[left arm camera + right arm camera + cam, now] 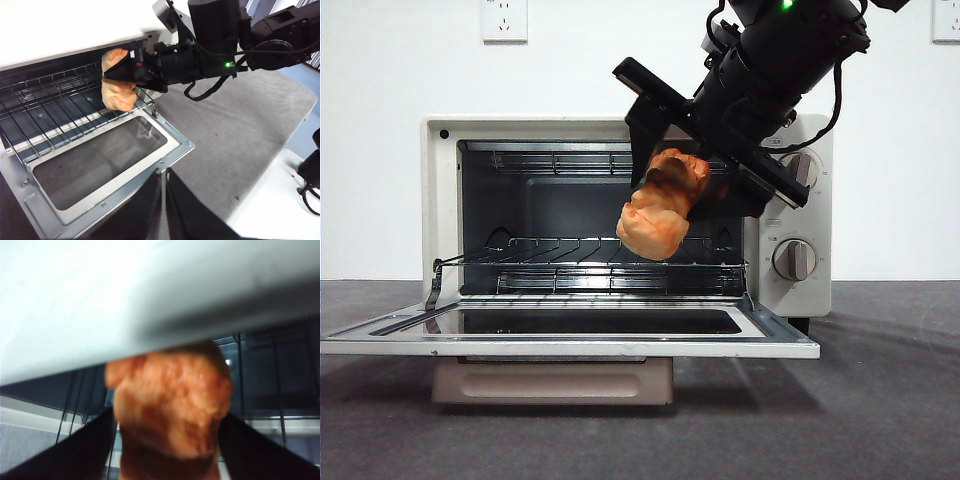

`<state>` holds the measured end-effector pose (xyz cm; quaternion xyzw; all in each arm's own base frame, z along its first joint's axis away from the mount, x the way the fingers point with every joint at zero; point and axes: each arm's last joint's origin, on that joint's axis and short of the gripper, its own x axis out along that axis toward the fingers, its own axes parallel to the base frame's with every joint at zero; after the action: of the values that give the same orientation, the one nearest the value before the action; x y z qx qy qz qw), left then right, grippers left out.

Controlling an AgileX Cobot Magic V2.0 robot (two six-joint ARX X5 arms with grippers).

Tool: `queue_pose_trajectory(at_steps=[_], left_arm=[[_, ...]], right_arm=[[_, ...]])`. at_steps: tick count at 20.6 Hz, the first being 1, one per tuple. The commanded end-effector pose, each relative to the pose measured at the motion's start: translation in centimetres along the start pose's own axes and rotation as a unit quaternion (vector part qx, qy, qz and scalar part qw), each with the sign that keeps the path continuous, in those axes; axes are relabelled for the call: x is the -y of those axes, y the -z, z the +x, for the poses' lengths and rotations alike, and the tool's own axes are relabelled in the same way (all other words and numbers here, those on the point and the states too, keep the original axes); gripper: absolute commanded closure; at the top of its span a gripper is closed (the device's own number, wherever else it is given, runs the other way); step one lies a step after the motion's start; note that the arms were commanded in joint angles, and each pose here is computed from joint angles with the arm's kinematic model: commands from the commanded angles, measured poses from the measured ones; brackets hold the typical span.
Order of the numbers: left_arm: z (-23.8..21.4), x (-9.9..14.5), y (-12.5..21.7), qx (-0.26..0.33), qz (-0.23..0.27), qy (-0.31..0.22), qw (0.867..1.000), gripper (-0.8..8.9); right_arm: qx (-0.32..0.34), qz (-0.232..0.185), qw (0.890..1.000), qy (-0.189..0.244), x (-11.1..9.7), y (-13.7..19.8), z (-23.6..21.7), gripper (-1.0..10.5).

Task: The left arm flap open the oven, the right arm pick bread and place it into oven, the left arm flap close the oven

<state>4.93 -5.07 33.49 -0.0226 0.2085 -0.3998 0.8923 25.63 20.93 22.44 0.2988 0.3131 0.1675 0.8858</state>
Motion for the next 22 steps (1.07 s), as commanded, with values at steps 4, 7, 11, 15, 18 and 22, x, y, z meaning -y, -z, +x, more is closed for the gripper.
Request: queue_pose_trajectory(at_steps=[4,7,11,15,18,22], left_arm=[[-0.2,0.1,-0.3,0.009,0.002,0.004,1.0,7.97],[-0.2,0.1,-0.3,0.009,0.002,0.004,1.0,7.97],[-0.2,0.1,-0.3,0.007,0.005,0.003,1.0,7.97],[-0.2,-0.1,0.0,-0.006,0.007,-0.024,1.0,7.97],[-0.3,-0.3,0.2,-0.011,0.006,-0.057,0.998,7.97],[-0.2,-0.4,0.2,-0.01,-0.011,-0.067,0.998,7.97]], right_arm=[[0.0,0.004,1.0,-0.006,-0.5,0.1,0.4,5.1],[-0.006,0.002,1.0,-0.011,-0.6,0.3,0.4,5.1],[-0.024,0.001,0.999,-0.029,-0.8,0.4,0.3,5.1],[-0.035,-0.004,0.998,-0.043,-1.4,0.4,-0.6,5.1],[-0.042,-0.025,0.998,-0.043,-1.9,0.1,-2.3,5.1],[-0.068,-0.071,0.995,-0.032,-2.3,-0.4,-6.0,5.1]])
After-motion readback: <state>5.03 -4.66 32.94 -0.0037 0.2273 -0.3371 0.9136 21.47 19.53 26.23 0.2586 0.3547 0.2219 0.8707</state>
